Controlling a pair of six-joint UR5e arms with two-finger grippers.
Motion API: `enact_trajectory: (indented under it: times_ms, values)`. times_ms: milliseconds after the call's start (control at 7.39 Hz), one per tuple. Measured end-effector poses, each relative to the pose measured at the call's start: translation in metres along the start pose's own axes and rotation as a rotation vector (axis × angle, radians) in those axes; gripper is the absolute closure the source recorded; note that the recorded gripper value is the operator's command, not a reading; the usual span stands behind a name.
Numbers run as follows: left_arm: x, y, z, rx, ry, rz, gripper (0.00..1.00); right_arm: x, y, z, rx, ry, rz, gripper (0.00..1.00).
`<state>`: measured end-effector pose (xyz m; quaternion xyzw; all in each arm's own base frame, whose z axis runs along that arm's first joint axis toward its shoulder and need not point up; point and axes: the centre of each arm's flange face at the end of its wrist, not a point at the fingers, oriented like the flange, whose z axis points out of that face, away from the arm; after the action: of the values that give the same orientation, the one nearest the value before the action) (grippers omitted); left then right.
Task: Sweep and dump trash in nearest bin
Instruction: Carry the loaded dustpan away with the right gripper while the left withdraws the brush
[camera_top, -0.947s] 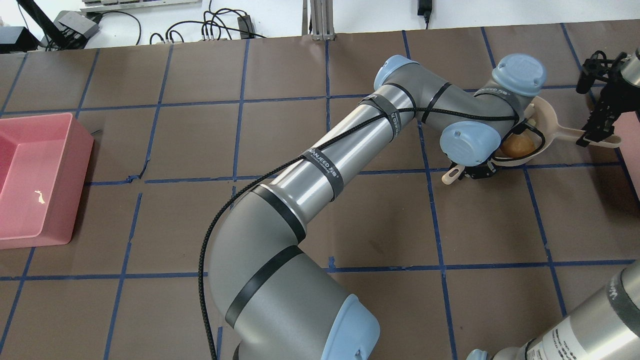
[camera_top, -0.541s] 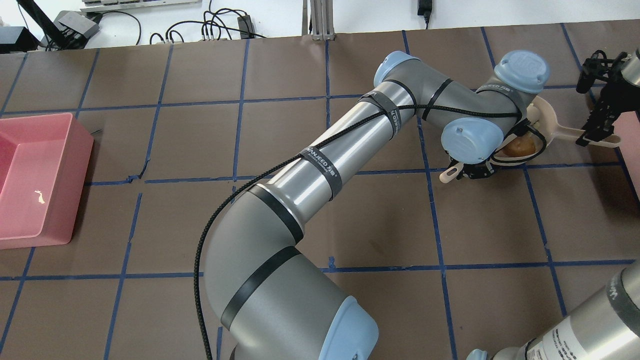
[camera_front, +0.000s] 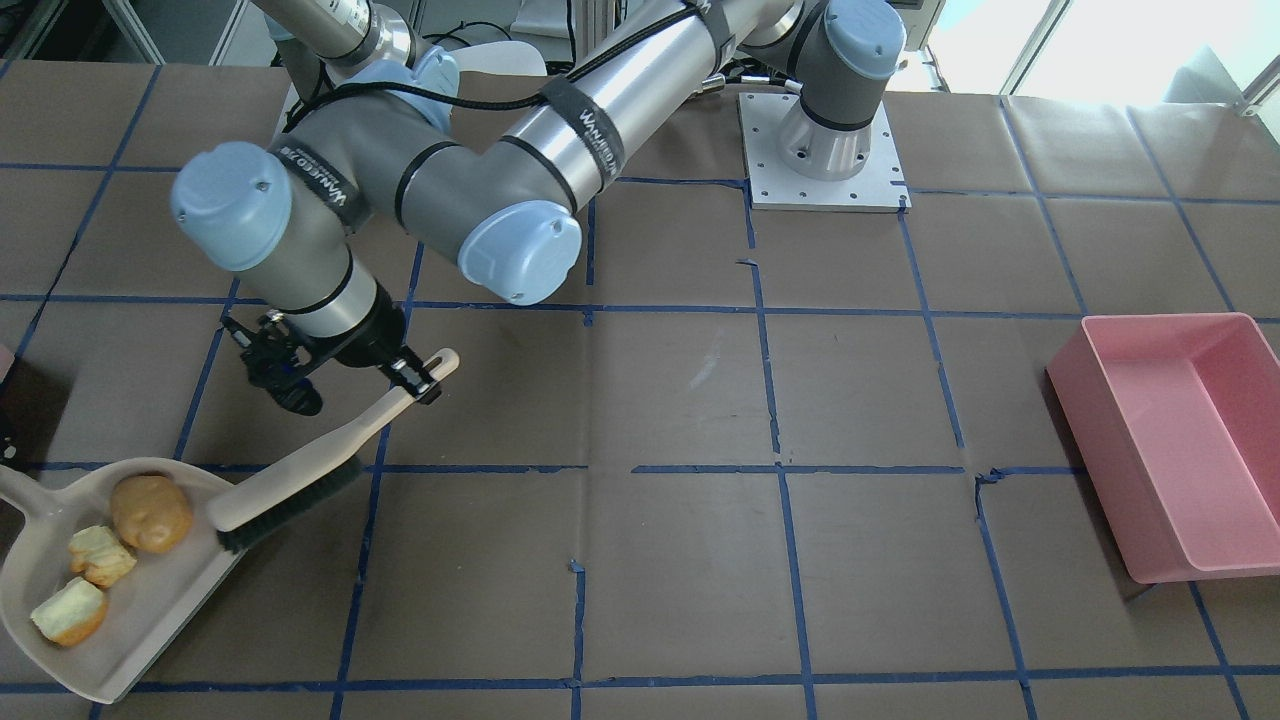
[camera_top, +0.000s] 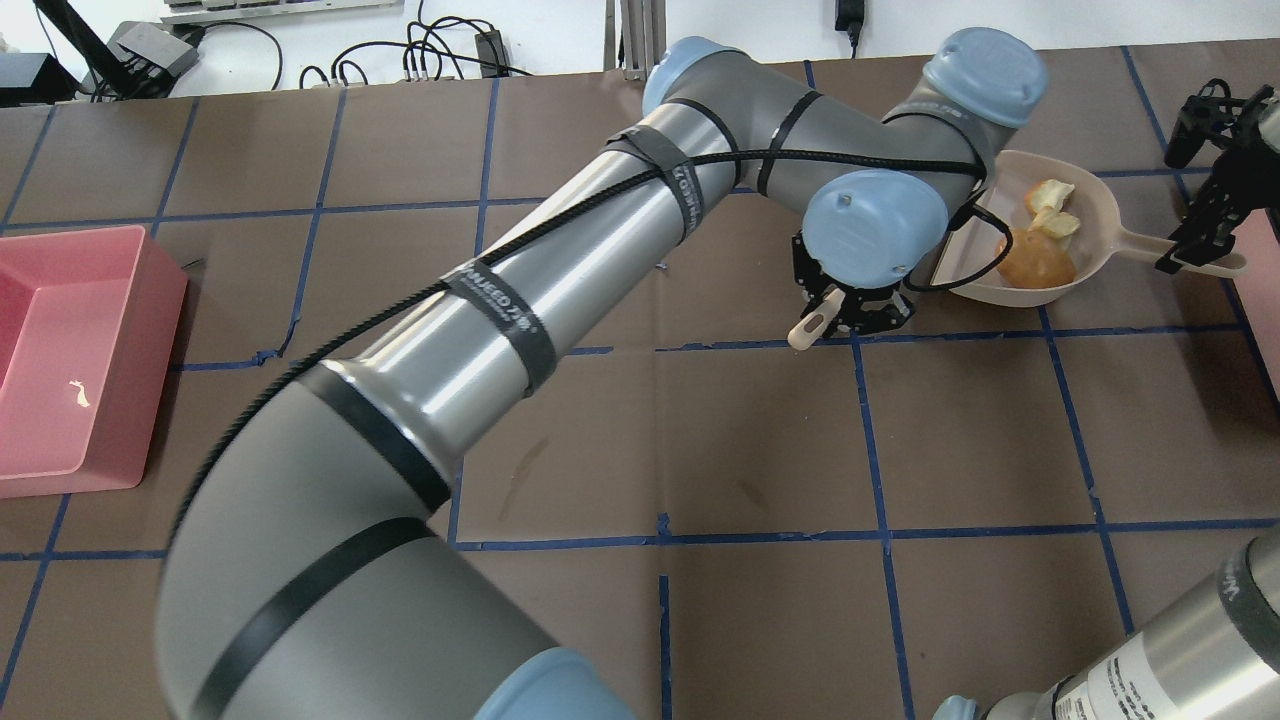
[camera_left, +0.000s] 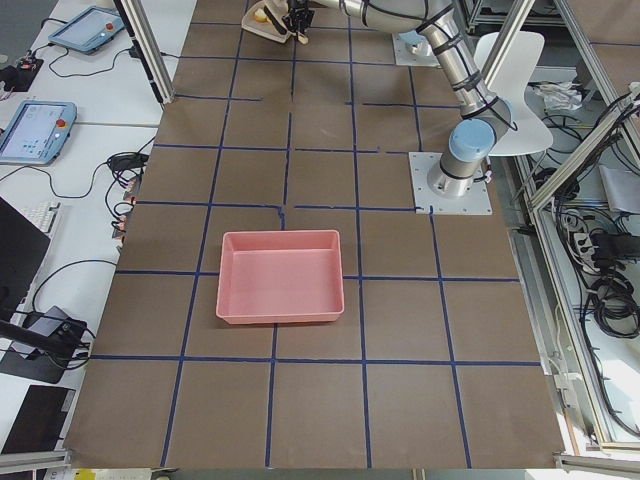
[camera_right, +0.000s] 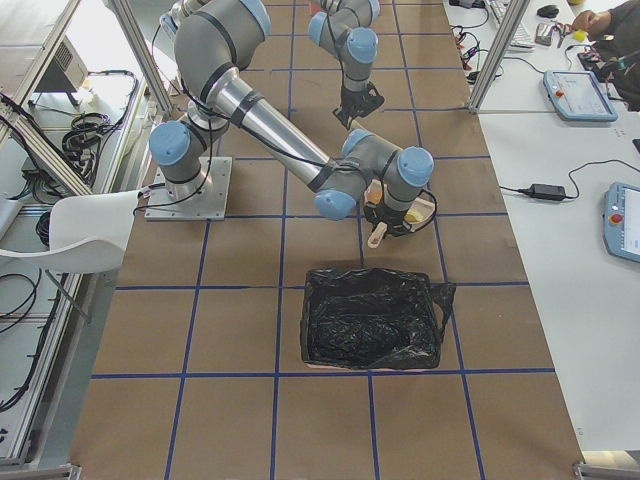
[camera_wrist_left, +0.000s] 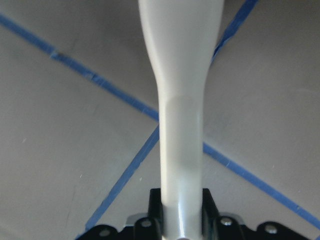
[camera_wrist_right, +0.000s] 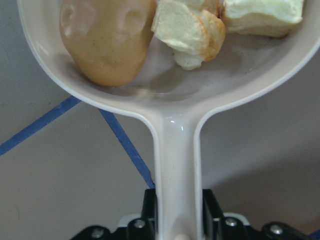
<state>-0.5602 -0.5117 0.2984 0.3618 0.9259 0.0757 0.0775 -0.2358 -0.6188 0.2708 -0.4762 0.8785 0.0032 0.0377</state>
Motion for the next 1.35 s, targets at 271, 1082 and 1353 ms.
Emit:
enact_trajectory:
  times_ms: [271,1082,1353]
  values:
    - [-0.025,0.098,0.016,-0.106,0.019,-0.204,0.97,0.001,0.018,-0.042,0.073,0.057,0.070,0.88]
    - [-0.063,0.215,0.102,-0.263,0.264,-0.581,0.97,-0.092,0.230,-0.201,0.129,0.151,0.499,0.96]
    - [-0.055,0.212,0.105,-0.251,0.276,-0.614,0.97,-0.128,0.319,-0.220,0.128,0.168,0.675,0.96]
